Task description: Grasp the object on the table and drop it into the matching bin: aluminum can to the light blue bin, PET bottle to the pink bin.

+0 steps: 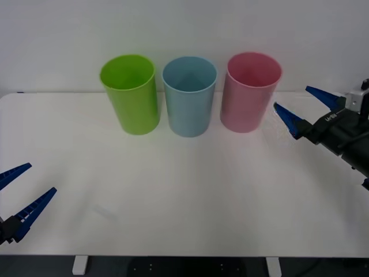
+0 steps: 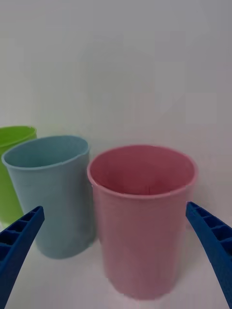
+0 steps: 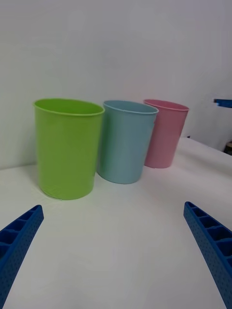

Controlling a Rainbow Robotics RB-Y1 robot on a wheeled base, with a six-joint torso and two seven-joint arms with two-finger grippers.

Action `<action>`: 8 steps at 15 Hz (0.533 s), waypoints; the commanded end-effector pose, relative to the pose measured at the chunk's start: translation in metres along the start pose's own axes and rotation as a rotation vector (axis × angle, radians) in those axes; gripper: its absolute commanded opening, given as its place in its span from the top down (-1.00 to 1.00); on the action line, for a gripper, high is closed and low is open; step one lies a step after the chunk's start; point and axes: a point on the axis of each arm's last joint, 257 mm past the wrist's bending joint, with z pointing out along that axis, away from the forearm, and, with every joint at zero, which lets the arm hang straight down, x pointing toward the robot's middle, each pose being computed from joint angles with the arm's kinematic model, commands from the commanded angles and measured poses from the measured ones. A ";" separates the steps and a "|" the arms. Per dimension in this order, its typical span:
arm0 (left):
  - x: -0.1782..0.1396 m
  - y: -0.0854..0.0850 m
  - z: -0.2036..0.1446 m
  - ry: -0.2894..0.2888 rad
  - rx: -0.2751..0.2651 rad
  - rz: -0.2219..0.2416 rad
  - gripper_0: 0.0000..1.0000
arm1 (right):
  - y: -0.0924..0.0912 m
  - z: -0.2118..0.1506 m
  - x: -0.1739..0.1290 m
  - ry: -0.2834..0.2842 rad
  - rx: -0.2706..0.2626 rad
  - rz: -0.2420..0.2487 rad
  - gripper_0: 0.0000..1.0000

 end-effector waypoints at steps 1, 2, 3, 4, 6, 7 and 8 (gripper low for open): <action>0.000 0.000 0.000 0.000 0.000 0.000 -1.00 | -0.015 -0.034 0.016 0.034 0.032 -0.031 -1.00; 0.000 0.000 0.000 0.000 0.000 0.000 -1.00 | -0.019 -0.045 0.023 0.049 0.040 -0.039 -1.00; 0.000 0.000 0.000 0.000 0.000 0.000 -1.00 | -0.023 -0.057 0.028 0.060 0.048 -0.044 -1.00; 0.000 0.000 0.000 0.000 0.000 0.000 -1.00 | -0.024 -0.070 0.033 0.075 0.044 -0.042 -1.00; 0.000 0.000 0.000 0.000 0.000 0.000 -1.00 | -0.024 -0.091 0.041 0.093 0.033 -0.019 -1.00; 0.000 0.000 0.000 0.000 0.000 0.000 -1.00 | -0.022 -0.106 0.046 0.108 0.025 -0.010 -1.00; 0.000 0.000 0.000 0.000 0.000 0.000 -1.00 | -0.020 -0.118 0.051 0.120 0.019 0.002 -1.00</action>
